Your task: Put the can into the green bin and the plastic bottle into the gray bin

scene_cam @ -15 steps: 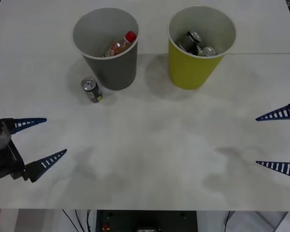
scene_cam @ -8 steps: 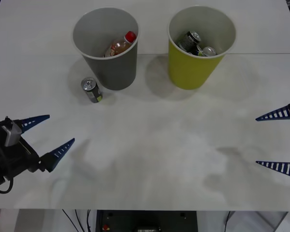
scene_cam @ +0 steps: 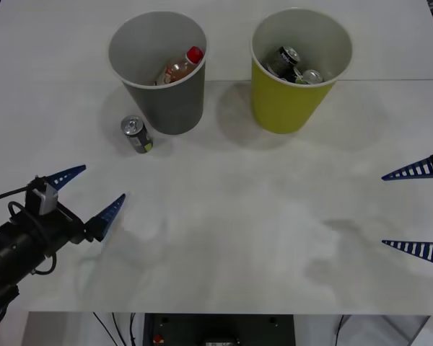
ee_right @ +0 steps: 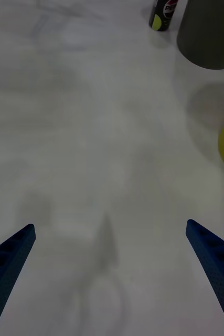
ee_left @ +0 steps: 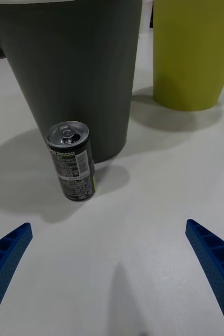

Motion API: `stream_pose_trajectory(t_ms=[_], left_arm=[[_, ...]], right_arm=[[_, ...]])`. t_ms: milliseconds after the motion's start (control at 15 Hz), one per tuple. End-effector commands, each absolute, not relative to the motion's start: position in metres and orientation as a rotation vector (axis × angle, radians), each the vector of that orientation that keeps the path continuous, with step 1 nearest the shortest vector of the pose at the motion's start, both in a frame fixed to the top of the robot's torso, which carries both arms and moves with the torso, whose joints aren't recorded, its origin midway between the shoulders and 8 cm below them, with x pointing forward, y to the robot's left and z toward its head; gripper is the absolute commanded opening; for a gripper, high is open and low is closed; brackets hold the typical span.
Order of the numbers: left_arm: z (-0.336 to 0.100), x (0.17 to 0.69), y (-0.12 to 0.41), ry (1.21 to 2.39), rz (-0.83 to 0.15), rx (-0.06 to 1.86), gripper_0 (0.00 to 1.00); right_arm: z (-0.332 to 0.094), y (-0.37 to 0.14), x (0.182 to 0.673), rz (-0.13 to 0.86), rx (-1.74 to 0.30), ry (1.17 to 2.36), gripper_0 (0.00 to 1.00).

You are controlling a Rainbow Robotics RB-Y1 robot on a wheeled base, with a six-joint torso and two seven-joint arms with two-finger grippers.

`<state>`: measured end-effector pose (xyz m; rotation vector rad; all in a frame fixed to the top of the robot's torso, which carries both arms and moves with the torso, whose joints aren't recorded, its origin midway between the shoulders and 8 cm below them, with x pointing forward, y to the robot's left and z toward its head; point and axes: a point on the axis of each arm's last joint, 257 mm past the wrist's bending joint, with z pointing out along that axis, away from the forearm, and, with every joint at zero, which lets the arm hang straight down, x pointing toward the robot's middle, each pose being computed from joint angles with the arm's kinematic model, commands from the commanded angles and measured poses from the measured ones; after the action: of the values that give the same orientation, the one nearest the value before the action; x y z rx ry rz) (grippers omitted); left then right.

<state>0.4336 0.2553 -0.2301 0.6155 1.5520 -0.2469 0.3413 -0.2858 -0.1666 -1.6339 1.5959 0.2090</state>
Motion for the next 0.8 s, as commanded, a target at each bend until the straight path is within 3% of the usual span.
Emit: stream_pose_trajectory(t_ms=[67,800], left_arm=[[-0.240,0.445,0.252,1.524,-0.241,0.580,1.00],[-0.249,0.492,0.257,1.462,-0.295,0.500,1.00]], right_arm=[[-0.167,-0.286,0.341,0.209,-1.634,1.596,1.00],[-0.167,-0.286,0.341,0.209,-1.634,1.596,1.00]])
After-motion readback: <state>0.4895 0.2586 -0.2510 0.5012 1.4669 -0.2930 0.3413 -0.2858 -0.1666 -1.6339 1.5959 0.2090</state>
